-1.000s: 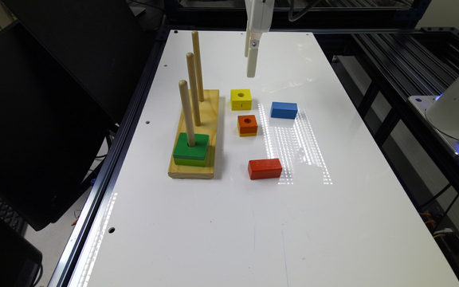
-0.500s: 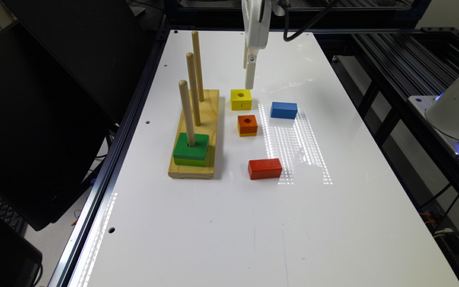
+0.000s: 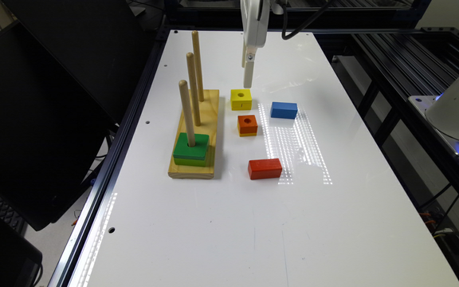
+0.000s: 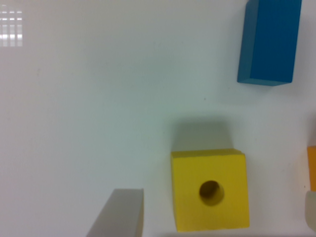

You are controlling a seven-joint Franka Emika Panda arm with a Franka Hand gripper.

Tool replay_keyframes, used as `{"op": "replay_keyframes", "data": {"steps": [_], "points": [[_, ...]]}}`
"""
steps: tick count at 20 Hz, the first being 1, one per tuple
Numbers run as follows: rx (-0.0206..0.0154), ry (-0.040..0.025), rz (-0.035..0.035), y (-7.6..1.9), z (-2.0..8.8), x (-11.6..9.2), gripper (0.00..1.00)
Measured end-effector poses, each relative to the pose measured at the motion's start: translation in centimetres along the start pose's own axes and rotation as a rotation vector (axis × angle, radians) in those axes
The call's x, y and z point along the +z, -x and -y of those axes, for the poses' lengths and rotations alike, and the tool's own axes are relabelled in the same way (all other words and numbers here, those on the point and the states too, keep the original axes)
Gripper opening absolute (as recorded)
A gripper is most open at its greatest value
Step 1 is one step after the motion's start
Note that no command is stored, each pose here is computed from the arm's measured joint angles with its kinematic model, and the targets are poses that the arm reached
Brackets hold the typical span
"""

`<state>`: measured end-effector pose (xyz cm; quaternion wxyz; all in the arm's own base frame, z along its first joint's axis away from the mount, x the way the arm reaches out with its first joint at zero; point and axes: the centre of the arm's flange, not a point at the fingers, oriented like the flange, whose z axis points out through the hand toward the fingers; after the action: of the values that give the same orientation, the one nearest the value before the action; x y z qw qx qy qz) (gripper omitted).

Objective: Pick up yellow block.

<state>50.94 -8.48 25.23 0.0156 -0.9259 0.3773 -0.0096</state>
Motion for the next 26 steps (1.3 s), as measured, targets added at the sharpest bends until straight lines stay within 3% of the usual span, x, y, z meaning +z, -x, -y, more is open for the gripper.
{"op": "replay_keyframes", "data": {"steps": [4, 7, 13, 17, 26], "points": [[-0.0001, 0.0012, 0.0073, 0.05, 0.0, 1.5, 1.0], [0.0005, -0.003, 0.0068, -0.08, 0.1, 3.1, 1.0], [0.0004, -0.0055, 0.0043, -0.37, 0.3, 3.1, 1.0], [-0.0029, -0.0115, -0.0027, -0.67, 0.8, 2.8, 1.0], [-0.004, -0.0117, -0.0014, -0.78, 1.0, 3.0, 1.0]]}}
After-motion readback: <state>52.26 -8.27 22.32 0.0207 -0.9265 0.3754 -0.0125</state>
